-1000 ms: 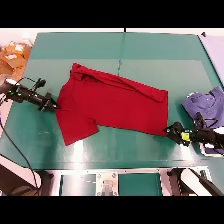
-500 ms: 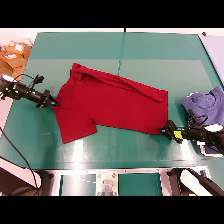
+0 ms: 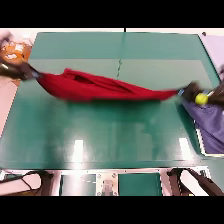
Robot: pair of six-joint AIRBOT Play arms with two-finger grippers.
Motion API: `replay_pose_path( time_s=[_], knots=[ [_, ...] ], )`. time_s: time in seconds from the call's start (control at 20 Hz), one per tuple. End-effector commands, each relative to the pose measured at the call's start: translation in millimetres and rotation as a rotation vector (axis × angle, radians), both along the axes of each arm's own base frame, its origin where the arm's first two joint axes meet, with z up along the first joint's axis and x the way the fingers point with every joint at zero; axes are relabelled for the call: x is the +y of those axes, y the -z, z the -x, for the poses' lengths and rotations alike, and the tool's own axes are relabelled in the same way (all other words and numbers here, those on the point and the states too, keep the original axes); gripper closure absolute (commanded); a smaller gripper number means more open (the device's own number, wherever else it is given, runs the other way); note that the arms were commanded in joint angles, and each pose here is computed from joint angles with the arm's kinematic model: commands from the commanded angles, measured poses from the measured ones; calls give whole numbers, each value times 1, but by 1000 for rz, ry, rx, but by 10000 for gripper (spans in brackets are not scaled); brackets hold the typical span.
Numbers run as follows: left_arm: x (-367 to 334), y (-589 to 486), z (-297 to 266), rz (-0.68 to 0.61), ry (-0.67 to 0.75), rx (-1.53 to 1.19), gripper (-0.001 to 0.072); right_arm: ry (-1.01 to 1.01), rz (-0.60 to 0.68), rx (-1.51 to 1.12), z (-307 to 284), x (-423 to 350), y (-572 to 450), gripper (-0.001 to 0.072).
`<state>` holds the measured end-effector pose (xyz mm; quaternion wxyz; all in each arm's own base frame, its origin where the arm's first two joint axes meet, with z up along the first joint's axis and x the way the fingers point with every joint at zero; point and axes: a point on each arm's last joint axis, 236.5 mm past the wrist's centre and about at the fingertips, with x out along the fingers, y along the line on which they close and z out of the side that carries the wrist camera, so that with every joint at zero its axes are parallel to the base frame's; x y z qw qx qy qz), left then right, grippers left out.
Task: Fold the shirts.
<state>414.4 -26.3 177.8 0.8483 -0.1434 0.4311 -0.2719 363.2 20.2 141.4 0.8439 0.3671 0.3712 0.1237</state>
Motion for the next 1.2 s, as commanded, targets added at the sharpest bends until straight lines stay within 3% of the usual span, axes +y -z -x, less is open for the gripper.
replay_pose_path(
  time_s=[0.0,0.2,0.35,0.5,0.65,0.8,1.05,1.15],
  knots=[
    [-19,-185,49,-127,-73,-532,685,52,138,-417,5,-6,-186,697],
    [-57,-353,172,-233,-151,-1082,685,223,291,-830,72,-8,-351,697],
    [-81,-395,241,-253,-156,-1251,684,321,385,-1015,123,-1,-409,696],
    [-83,-403,257,-270,-172,-1295,684,380,486,-1015,136,-8,-409,696],
    [-74,-385,230,-246,-181,-1209,684,366,463,-924,112,-23,-382,696],
    [-57,-333,170,-179,-167,-1001,684,250,320,-692,59,-30,-302,696],
    [-36,-160,40,66,-95,-509,684,64,127,-310,-36,0,-105,696],
    [-31,-67,-8,95,-110,-337,684,75,106,-195,-69,8,-27,696]
  ],
)
